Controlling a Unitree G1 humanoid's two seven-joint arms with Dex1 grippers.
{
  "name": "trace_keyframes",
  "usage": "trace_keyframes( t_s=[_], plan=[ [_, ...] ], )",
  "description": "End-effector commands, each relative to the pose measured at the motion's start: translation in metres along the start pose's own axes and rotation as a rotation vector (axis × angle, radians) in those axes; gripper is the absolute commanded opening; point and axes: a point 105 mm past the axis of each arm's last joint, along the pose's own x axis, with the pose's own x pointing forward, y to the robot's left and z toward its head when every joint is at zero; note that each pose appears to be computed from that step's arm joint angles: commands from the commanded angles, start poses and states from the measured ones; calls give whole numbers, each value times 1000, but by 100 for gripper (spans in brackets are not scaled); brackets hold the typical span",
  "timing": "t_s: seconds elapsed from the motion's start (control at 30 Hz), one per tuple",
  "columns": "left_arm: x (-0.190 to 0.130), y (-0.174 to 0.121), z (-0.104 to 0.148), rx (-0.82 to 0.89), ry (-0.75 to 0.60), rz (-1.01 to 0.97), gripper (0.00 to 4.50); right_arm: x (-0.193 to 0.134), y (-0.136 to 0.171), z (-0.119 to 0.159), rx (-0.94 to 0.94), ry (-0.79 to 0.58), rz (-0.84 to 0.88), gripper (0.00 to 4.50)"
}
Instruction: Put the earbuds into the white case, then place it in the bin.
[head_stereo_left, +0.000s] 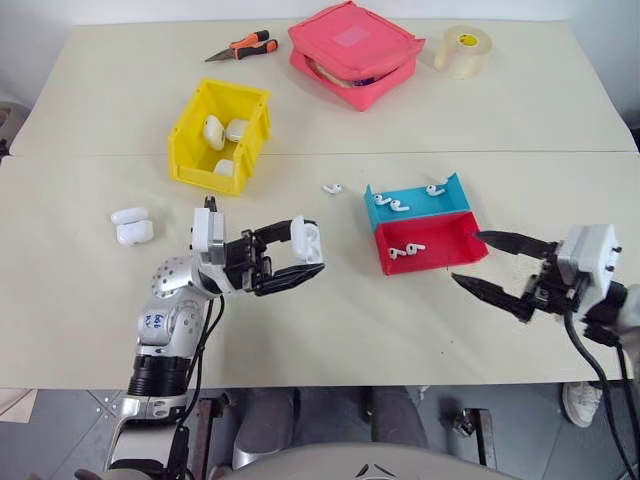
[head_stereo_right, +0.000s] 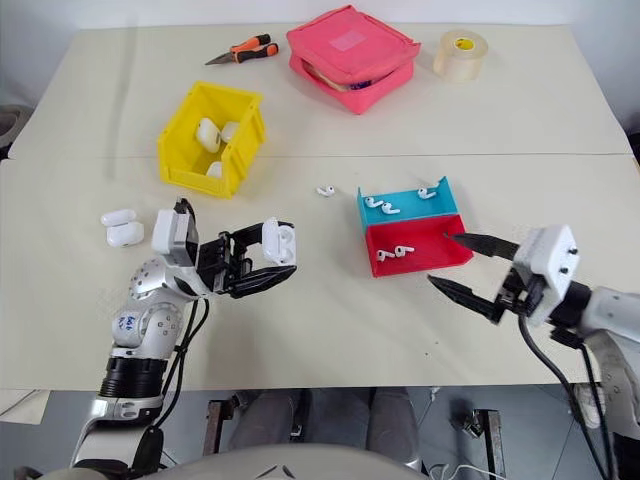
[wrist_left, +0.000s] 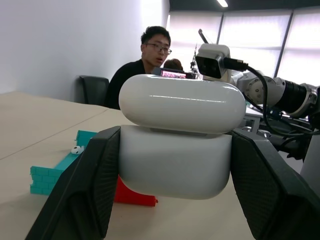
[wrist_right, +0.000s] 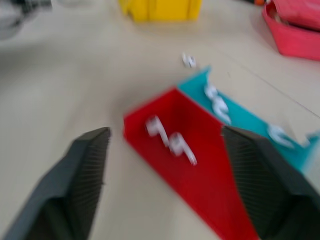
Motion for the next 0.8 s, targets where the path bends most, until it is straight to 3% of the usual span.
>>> trace_keyframes(
  t_s=[0.03,0.23,0.33,0.47,0.8],
  plan=[
    [6,-5,9,28,-47,-22,287,-20,-8,-8,-76,50,-15,446],
    [15,-7,5,24,-69,-29,287,-21,-15,-11,-101,80,-1,446],
    [19,-8,3,22,-76,-32,287,1,-18,4,-64,80,52,446],
    [25,-8,1,21,-83,-36,287,28,-17,4,-67,280,176,446],
    [36,-10,-8,10,-103,-56,287,82,-22,14,-235,530,397,446]
  ],
)
